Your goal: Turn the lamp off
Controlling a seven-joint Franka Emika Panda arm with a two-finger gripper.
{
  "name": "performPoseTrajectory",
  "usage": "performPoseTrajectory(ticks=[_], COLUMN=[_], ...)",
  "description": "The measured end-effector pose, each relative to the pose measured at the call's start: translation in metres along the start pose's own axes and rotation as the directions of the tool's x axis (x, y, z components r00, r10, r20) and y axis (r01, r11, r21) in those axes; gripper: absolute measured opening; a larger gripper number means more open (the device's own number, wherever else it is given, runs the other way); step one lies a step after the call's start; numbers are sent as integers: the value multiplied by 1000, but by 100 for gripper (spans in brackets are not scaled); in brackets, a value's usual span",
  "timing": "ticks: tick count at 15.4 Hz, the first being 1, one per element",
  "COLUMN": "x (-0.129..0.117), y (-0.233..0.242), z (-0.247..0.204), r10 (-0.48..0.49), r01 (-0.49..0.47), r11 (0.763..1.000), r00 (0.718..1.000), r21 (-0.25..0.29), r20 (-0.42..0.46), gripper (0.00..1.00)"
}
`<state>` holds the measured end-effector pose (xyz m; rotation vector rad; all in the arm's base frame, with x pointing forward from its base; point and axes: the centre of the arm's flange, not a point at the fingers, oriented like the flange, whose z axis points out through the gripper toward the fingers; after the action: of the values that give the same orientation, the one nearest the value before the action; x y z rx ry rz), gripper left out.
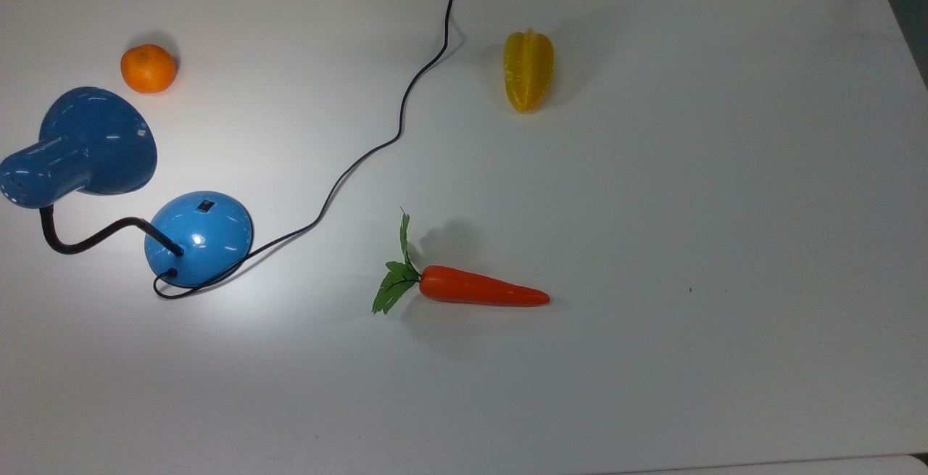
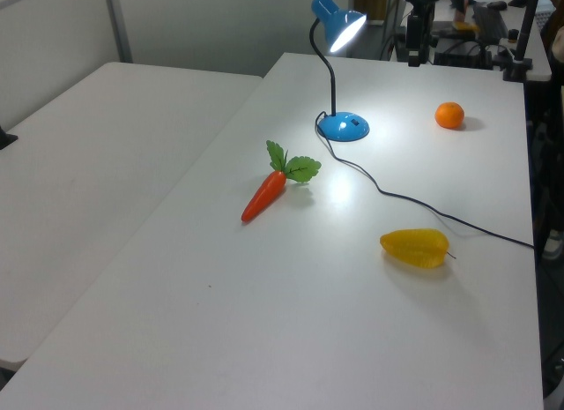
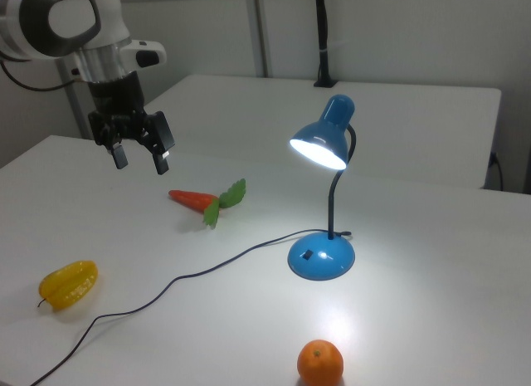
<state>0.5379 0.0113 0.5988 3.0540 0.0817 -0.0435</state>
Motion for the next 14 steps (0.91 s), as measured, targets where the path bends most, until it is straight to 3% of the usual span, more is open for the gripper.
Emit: performPoseTrajectory(ticks=[14], x=[2], y=[0], z=[3], r10=[-1], r01=[1], r11=[1000], r00=[1000], r21=[-1], r20=[6], gripper=[100])
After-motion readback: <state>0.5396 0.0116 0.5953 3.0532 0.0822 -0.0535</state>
